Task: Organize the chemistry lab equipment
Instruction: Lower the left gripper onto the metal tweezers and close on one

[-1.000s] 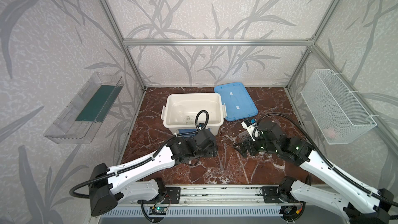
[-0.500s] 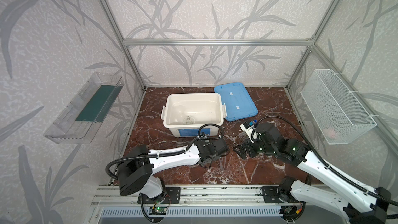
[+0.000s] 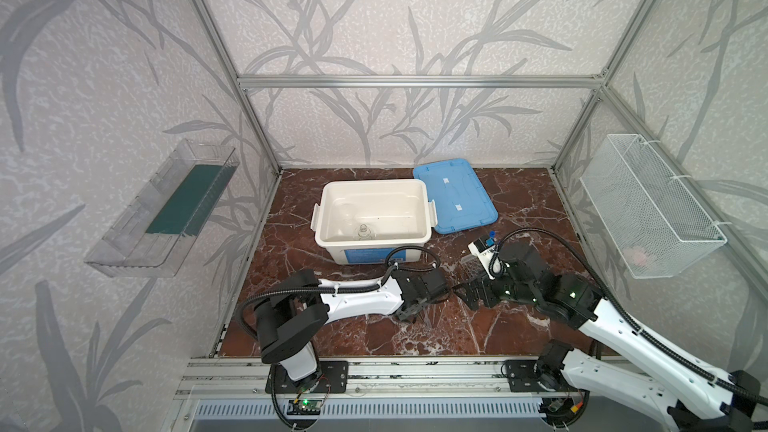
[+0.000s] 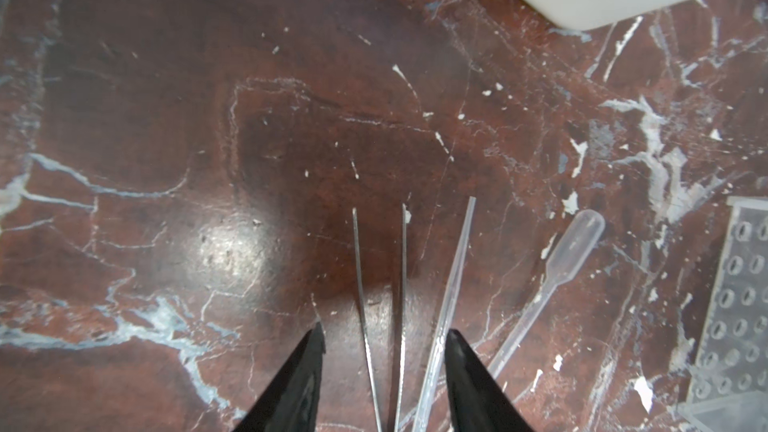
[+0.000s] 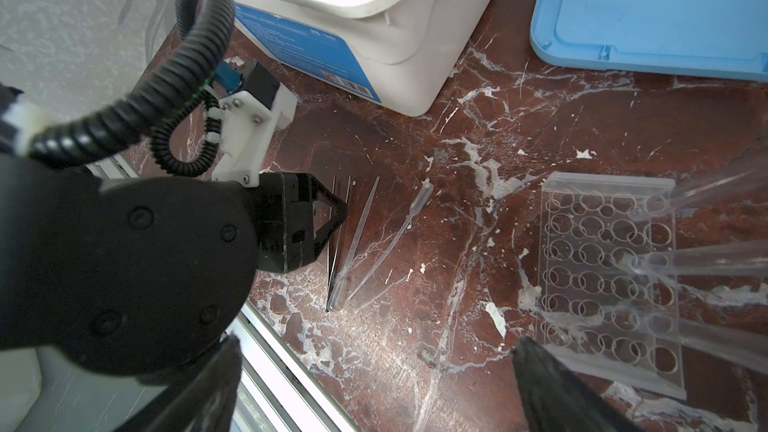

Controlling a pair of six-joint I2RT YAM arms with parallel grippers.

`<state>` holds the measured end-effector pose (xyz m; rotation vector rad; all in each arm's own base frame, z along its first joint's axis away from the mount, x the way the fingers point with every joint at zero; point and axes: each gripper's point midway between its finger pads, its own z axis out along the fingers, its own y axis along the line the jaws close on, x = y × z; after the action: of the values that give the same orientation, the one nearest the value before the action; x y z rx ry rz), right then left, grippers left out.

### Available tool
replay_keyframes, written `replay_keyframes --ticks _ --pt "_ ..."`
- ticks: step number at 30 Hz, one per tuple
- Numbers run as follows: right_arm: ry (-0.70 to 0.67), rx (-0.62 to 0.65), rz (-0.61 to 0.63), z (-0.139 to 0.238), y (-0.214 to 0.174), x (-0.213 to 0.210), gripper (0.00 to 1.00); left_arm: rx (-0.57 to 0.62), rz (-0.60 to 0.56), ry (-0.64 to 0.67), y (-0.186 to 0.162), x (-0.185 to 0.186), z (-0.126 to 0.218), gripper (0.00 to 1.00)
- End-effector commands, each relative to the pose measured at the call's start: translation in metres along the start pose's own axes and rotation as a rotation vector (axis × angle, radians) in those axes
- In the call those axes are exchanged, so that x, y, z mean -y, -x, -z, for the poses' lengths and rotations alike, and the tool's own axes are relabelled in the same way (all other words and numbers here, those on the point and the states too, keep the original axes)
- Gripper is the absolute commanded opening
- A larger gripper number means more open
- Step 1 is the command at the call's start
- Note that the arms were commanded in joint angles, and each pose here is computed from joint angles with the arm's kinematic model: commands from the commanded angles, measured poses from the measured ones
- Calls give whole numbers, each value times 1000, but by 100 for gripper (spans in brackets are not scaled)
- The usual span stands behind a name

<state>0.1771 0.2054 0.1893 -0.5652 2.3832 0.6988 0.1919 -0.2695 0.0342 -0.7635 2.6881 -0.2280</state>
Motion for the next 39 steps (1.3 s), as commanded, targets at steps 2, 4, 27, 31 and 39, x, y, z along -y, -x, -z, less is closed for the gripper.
replay_keyframes --ticks 2,4,27,31,39 --pt "-20 6 1 1 -3 5 100 23 40 36 3 5 -1 46" --pt "-23 3 6 1 -5 6 100 29 43 56 3 0 -3 43" --pt "-42 17 18 -1 -6 11 100 21 42 101 -3 -13 -17 38" --pt "-41 21 16 0 -6 11 100 20 32 90 -5 -9 -19 37" --pt "-52 28 19 3 -5 13 100 2 33 103 -9 -13 -25 33"
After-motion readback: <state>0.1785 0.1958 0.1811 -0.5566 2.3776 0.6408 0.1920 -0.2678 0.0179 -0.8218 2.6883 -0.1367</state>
